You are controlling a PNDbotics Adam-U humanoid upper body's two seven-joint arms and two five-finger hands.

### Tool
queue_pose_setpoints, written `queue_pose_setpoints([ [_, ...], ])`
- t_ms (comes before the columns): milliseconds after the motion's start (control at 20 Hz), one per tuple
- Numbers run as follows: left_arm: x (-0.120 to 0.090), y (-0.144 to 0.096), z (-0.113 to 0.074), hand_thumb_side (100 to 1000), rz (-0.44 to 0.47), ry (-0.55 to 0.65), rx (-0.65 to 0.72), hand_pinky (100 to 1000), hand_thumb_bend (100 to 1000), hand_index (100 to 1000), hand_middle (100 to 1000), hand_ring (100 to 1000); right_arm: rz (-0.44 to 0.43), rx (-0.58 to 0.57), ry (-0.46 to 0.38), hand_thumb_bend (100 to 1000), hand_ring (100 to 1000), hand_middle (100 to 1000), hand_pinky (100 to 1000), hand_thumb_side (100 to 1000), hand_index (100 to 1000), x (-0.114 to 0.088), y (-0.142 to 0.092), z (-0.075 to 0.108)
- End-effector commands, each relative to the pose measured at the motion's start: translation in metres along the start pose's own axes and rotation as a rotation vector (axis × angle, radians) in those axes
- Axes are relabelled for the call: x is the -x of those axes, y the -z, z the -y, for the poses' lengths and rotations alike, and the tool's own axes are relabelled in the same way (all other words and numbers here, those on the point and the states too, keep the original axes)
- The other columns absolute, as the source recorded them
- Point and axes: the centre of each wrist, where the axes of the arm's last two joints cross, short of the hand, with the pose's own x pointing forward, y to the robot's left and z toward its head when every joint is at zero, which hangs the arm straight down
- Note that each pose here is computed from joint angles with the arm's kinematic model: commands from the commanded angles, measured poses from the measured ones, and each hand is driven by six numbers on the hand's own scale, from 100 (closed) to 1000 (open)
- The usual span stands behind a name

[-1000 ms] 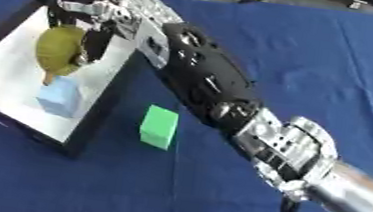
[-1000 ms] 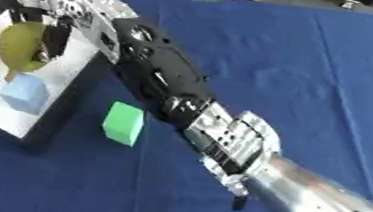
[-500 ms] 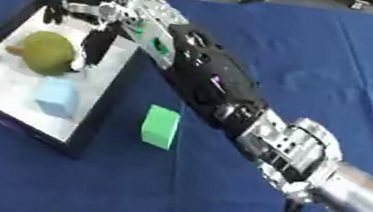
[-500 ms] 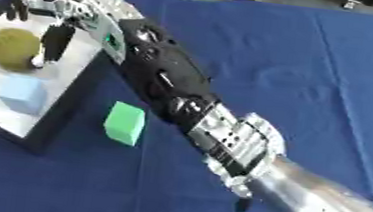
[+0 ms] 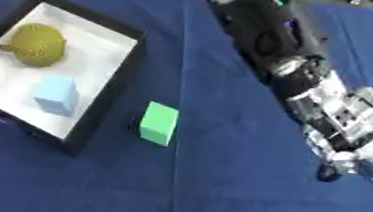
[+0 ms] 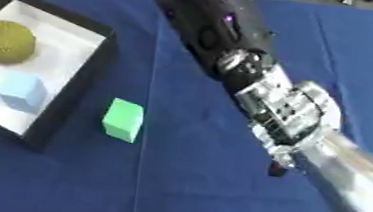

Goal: Pick up objects on the table and place them in the box.

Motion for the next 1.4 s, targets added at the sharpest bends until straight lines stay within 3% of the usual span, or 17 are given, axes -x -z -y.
queue_pose_setpoints([
  [50,-0.009,0.011,-0.008,581,0.054,0.023,-0.02,682,570,870,848,791,0.003,0.051,-0.045,452,868,769,906,262,857,-0.006,-0.037,0.033],
  [300,-0.009,0.011,-0.008,580,0.053,0.028,-0.014,682,570,870,848,791,-0.009,0.049,-0.105,473,868,769,901,273,855,-0.015,-0.075,0.04],
  [600,-0.007,0.01,-0.008,581,0.044,0.032,-0.01,683,570,870,848,790,0.006,-0.015,-0.098,462,866,768,900,306,853,-0.026,-0.099,0.027],
  [1100,-0.003,0.008,-0.009,582,0.032,0.039,-0.004,682,569,869,847,789,0.042,-0.129,-0.039,414,869,771,905,384,858,-0.053,-0.102,-0.016],
  [1350,-0.002,0.007,-0.008,582,0.028,0.039,-0.001,682,568,868,846,789,0.107,-0.185,-0.025,406,870,772,908,402,860,-0.069,-0.101,-0.03],
  [1400,-0.002,0.007,-0.008,582,0.027,0.04,-0.001,682,569,868,846,789,0.118,-0.2,-0.023,537,871,770,908,362,860,-0.07,-0.1,-0.033],
])
